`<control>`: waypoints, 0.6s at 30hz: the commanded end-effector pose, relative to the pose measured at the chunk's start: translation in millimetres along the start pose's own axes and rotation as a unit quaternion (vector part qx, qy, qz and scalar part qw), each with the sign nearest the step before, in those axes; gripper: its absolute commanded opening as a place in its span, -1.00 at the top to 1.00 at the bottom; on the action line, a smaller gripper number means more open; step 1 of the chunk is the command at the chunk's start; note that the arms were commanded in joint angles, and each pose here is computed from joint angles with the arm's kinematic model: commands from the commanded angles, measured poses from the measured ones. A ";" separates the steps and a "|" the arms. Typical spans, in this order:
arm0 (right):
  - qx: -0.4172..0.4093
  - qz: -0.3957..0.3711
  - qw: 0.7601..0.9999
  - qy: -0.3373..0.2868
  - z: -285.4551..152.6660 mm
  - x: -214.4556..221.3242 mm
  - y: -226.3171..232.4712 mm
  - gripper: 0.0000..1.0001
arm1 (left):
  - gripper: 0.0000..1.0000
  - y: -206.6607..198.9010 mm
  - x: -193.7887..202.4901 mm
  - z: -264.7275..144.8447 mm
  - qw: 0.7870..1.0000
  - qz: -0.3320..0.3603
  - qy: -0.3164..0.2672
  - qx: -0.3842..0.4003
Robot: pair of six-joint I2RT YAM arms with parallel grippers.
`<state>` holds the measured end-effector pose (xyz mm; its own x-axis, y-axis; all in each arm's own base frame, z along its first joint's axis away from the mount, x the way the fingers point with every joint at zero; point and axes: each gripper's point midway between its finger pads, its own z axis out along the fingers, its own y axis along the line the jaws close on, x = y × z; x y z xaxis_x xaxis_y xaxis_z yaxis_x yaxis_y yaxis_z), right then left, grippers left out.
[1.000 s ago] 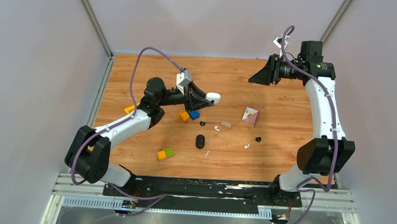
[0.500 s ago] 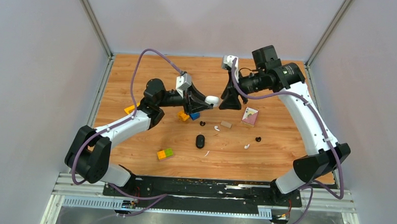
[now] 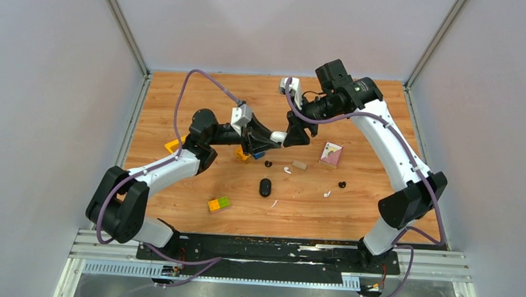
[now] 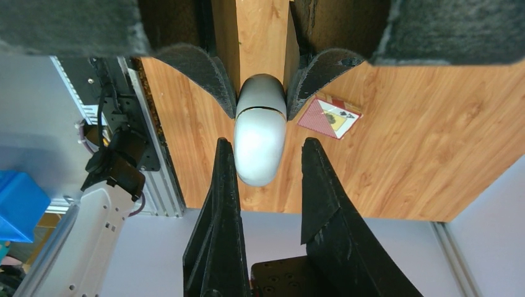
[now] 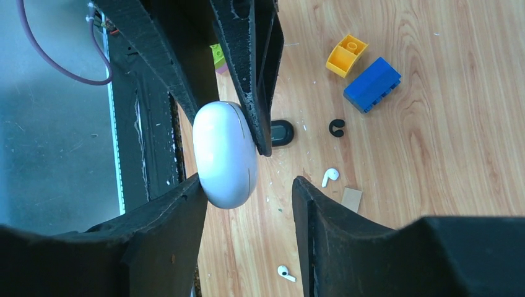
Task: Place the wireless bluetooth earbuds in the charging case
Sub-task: Pass from the left arm to the right
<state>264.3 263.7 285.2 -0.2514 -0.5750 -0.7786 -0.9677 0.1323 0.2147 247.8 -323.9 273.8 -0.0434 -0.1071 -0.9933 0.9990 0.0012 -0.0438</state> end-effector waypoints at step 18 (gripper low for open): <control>-0.039 0.083 0.986 -0.141 -42.1 -68.2 -8.3 -0.05 | 1.00 12.4 -4.2 0.0 0.998 -0.019 -0.027 -0.048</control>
<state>302.7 260.2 319.5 -0.4687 -0.3773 -0.7987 -0.8830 0.2265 0.4112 253.8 -323.7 272.7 -0.0582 -0.1258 -0.9903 0.9967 0.0480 -0.0647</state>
